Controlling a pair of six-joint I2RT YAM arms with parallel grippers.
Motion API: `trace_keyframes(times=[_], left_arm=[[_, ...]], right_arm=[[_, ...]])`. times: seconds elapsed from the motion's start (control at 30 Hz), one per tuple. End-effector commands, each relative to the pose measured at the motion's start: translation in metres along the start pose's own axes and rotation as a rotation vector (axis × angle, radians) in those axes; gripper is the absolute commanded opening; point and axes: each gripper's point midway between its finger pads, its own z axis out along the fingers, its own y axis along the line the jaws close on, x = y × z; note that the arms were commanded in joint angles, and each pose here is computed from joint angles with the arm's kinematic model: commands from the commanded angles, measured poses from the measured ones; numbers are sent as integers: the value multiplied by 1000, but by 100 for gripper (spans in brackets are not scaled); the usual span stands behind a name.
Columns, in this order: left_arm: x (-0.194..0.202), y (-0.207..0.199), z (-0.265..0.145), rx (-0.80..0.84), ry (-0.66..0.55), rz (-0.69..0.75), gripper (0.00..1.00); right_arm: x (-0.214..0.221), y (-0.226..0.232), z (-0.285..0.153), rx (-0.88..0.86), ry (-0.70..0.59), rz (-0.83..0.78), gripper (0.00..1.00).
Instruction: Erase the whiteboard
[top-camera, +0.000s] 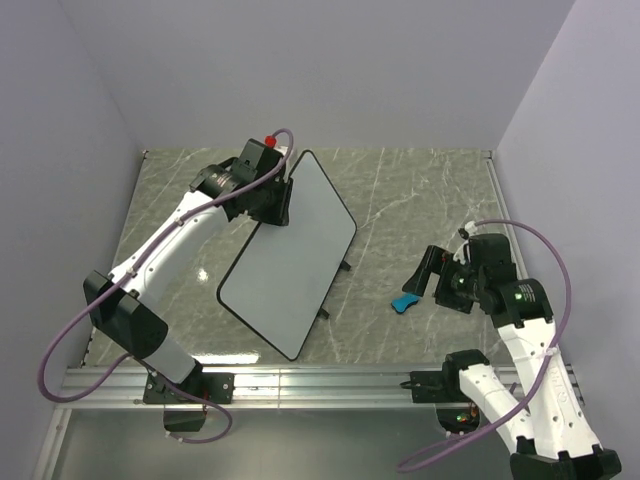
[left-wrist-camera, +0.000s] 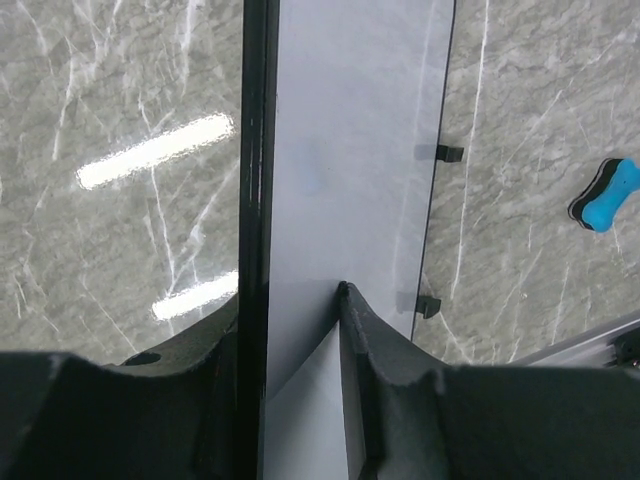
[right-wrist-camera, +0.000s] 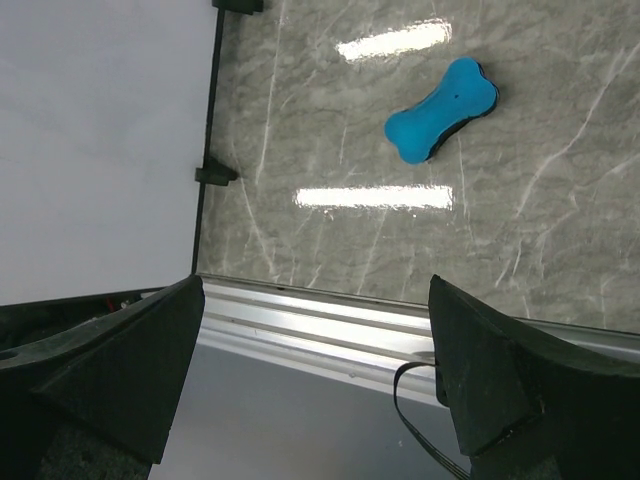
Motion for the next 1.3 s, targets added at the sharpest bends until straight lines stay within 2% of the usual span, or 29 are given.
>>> trace_keyframes(times=[0.0,0.3,0.63,0.73,0.77,0.97,1.27], left_arm=[[80,24,55,-120,294,50,35],[85,44,72,-188,304,67,47],[81,54,74,-240,286,71,59],[80,55,71,-246,281,69,63],[80,57,71,-258,277,68,68],[79,61,64,-281,261,57,75],[64,76,44,-383,187,52,80]], right_arm=[[-21,13,-5,-30,-64,-24,100],[-34,23,-4,-53,-76,-22,100],[-78,87,-52,-332,-318,-64,100],[-81,95,-56,-376,-333,-64,100],[-81,96,-57,-380,-338,-62,100],[-85,97,-55,-382,-348,-68,100],[-89,102,-55,-416,-368,-62,100]])
